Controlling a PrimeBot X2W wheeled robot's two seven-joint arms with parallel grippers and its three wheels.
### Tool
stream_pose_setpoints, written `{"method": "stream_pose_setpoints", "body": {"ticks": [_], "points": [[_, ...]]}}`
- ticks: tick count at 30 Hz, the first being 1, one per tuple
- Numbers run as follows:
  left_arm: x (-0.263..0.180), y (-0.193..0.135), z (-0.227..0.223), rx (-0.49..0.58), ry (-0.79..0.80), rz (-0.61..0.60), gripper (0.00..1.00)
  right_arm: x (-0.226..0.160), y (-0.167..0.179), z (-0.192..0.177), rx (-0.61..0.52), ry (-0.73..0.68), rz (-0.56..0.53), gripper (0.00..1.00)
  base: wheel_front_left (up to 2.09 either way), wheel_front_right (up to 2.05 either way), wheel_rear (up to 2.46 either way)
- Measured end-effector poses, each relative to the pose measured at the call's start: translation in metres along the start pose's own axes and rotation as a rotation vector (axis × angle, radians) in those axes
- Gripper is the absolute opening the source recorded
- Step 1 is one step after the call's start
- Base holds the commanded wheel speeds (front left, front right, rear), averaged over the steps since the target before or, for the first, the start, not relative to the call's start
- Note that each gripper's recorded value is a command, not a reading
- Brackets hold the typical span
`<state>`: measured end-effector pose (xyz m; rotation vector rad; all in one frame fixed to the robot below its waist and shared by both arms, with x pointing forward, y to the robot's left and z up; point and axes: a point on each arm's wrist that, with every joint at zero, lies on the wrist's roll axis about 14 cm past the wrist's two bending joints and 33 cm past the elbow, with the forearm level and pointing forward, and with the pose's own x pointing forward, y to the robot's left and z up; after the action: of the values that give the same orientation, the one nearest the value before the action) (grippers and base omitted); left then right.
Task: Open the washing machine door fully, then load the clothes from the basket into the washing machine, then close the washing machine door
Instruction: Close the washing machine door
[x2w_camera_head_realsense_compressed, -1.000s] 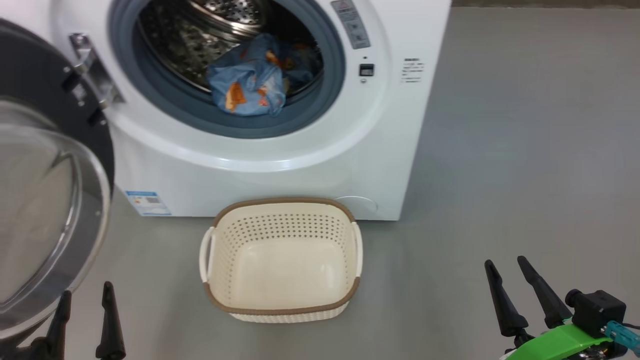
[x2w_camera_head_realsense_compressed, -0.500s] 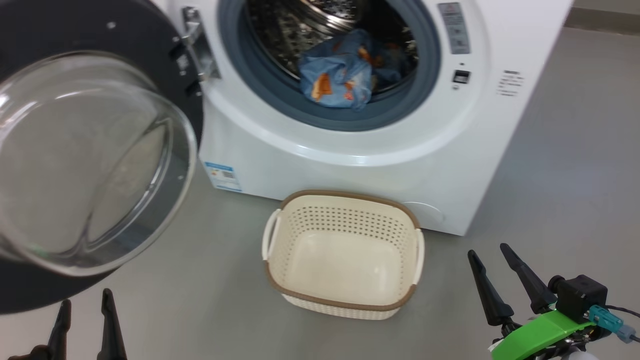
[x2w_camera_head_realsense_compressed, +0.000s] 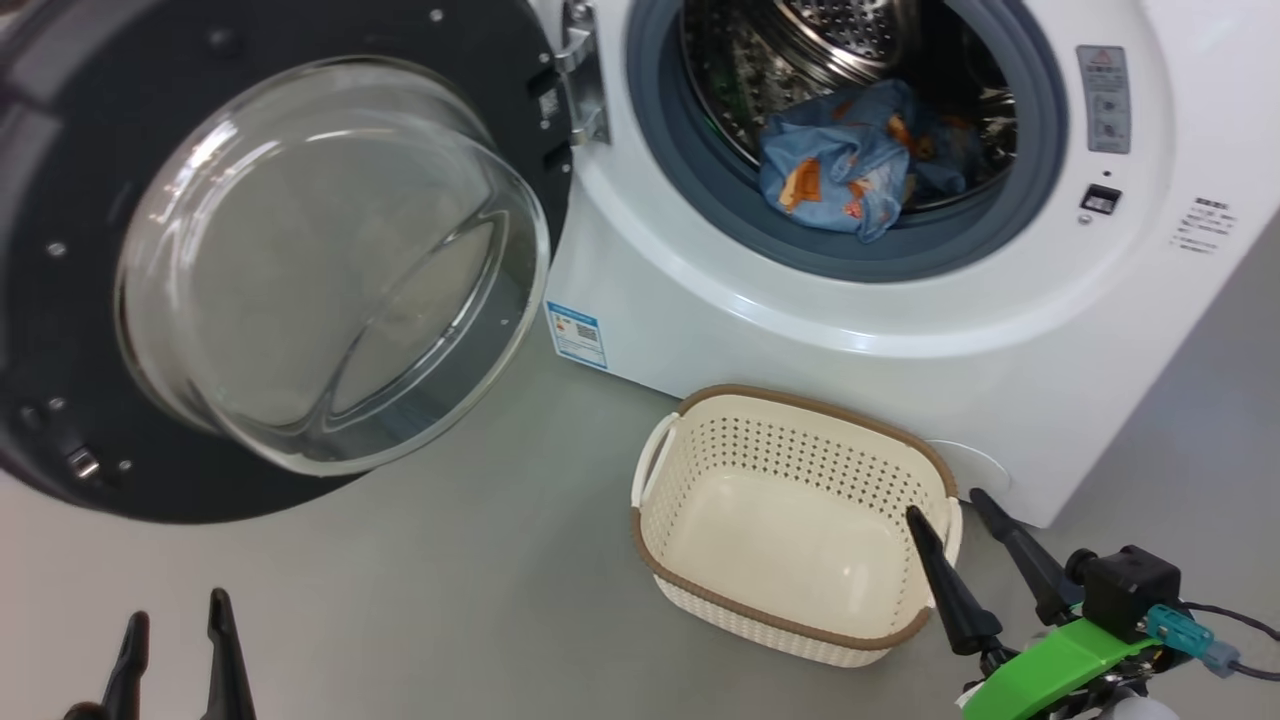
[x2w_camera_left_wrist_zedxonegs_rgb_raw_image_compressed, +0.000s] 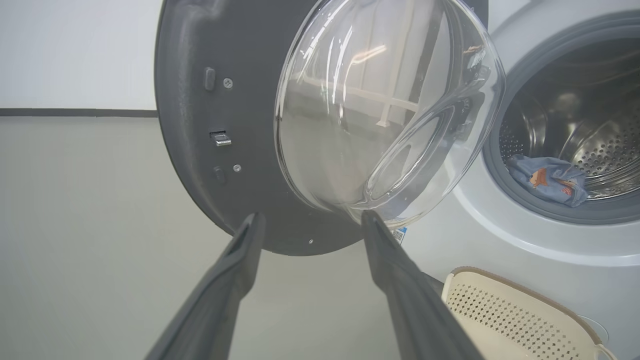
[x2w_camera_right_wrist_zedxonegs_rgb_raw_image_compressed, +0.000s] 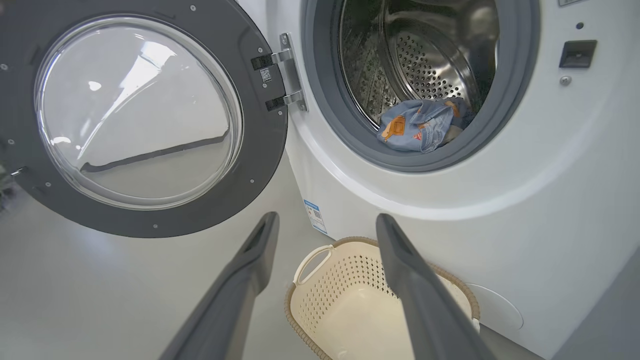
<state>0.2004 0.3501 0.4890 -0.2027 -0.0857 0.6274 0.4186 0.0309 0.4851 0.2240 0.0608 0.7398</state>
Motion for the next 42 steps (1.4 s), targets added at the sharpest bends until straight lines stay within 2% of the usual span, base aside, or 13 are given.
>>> {"method": "stream_pose_setpoints", "body": {"ticks": [6, 15, 16, 17, 18, 19, 24, 28, 33, 36, 39, 42], "points": [[-0.007, 0.01, 0.0, -0.017, 0.003, 0.037, 1.0, 0.015, 0.012, 0.001, -0.001, -0.004, 0.049, 1.0, 0.0, 0.0, 0.0], [-0.006, 0.012, 0.002, -0.028, -0.005, 0.053, 1.0, 0.017, 0.014, -0.002, 0.005, 0.006, 0.057, 1.0, 0.0, 0.0, 0.0], [-0.006, 0.013, 0.003, -0.034, -0.009, 0.055, 0.78, 0.017, 0.014, -0.002, 0.005, 0.005, 0.057, 1.0, 0.0, 0.0, 0.0], [-0.006, 0.014, 0.005, -0.039, -0.014, 0.059, 0.42, 0.017, 0.013, -0.002, 0.005, 0.005, 0.056, 1.0, 0.0, 0.0, 0.0], [-0.005, 0.016, 0.008, -0.042, -0.023, 0.064, 0.18, 0.017, 0.013, -0.002, 0.006, 0.005, 0.055, 1.0, 0.0, 0.0, 0.0], [-0.004, 0.018, 0.011, -0.044, -0.035, 0.071, 0.0, 0.017, 0.013, -0.002, 0.007, 0.005, 0.054, 1.0, 0.0, 0.0, 0.0], [0.01, 0.028, 0.051, -0.037, -0.159, 0.095, 0.0, 0.017, 0.008, -0.002, 0.02, -0.001, 0.036, 1.0, 0.0, 0.0, 0.0], [0.033, 0.035, 0.108, 0.013, -0.31, 0.061, 0.0, 0.013, 0.002, -0.007, 0.035, 0.007, 0.012, 1.0, 0.0, 0.0, 0.0], [0.062, 0.046, 0.182, -0.026, -0.486, 0.015, 0.0, 0.009, -0.002, -0.011, 0.053, 0.009, -0.007, 1.0, 0.0, 0.0, 0.0], [0.082, 0.056, 0.211, -0.029, -0.525, 0.005, 0.0, 0.006, -0.007, -0.015, 0.056, 0.016, -0.02, 1.0, 0.0, 0.0, 0.0], [0.105, 0.069, 0.223, -0.1, -0.521, 0.025, 0.0, 0.005, -0.012, -0.018, 0.063, 0.02, -0.033, 1.0, 0.0, 0.0, 0.0], [0.128, 0.086, 0.218, -0.191, -0.44, 0.061, 0.0, 0.006, -0.016, -0.017, 0.067, 0.014, -0.041, 1.0, 0.0, 0.0, 0.0]]}}
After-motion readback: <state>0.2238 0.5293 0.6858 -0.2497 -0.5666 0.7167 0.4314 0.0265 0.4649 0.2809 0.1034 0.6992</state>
